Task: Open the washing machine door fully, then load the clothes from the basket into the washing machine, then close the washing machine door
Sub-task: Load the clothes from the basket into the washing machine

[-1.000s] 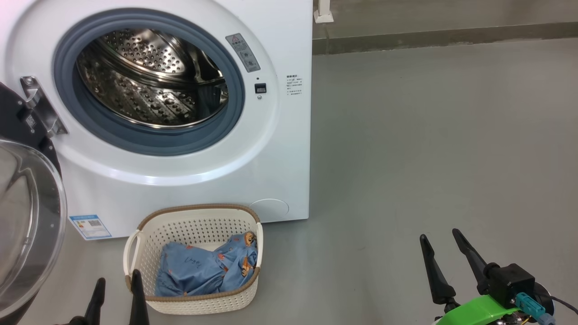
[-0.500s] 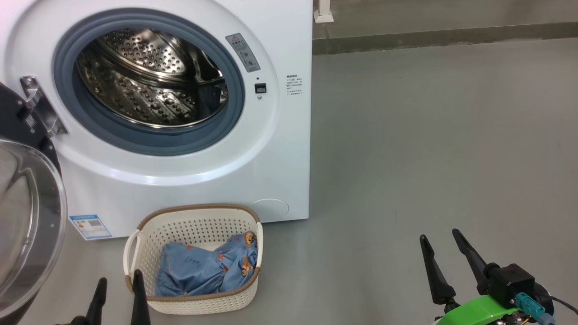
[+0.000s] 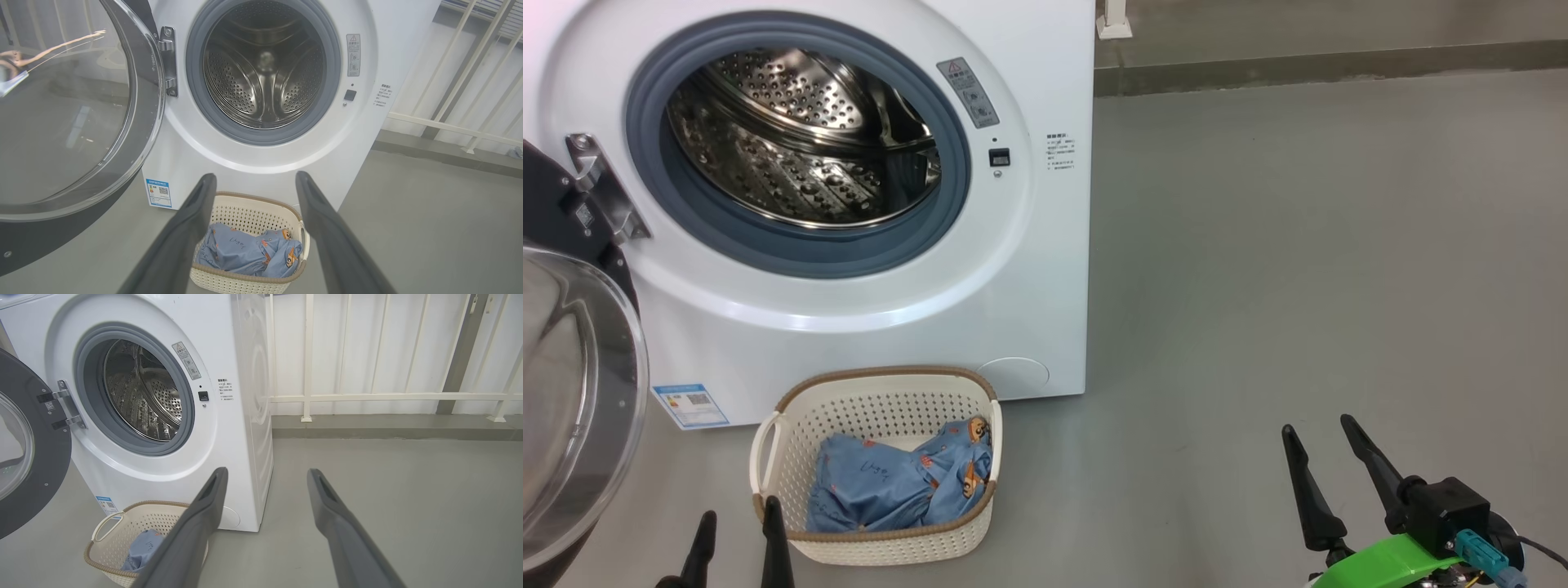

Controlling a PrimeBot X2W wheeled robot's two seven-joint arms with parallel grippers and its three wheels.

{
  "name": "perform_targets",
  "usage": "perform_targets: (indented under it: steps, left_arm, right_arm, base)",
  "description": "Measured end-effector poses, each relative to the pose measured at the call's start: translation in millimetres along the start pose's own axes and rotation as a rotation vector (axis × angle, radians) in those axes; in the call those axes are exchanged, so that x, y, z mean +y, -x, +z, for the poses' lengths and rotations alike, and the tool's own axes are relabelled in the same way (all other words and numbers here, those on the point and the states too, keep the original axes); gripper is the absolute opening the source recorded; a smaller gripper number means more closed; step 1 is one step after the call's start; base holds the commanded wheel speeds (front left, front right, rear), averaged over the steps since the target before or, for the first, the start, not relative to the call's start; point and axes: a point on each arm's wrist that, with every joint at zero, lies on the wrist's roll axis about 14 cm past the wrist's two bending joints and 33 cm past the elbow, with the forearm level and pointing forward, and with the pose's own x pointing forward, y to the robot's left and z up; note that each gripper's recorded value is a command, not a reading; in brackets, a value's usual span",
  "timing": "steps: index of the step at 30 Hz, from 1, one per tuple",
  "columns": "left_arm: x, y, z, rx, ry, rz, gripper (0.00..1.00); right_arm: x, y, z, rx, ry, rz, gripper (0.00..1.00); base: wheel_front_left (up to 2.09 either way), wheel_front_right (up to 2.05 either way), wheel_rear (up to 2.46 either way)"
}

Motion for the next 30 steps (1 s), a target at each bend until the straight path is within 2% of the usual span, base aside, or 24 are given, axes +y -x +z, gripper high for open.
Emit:
perform_targets:
  steps: [9,16,25,30]
  left_arm:
    - [-1.6,0.3,-4.1,0.013,0.009,-0.012,1.0]
    - [-1.3,1.0,-6.2,0.017,0.088,-0.01,1.0]
    - [4.8,1.7,-2.9,0.006,0.086,0.008,1.0]
    - [10.9,1.4,1.2,-0.005,0.04,0.031,1.0]
  right_arm:
    - [-0.2,-0.1,-1.5,0.004,-0.001,-0.001,1.0]
    - [0.2,-0.2,-2.9,0.009,-0.001,0.0,1.0]
    - [1.7,-0.8,-2.5,0.007,-0.002,0.005,1.0]
    - [2.7,-1.0,-2.6,0.008,-0.002,0.008,1.0]
  base:
    - [0.0,0.0,0.0]
    - [0.3,-0.3,0.0]
    - [1.37,-1.37,0.0]
    - [1.96,-1.96,0.0]
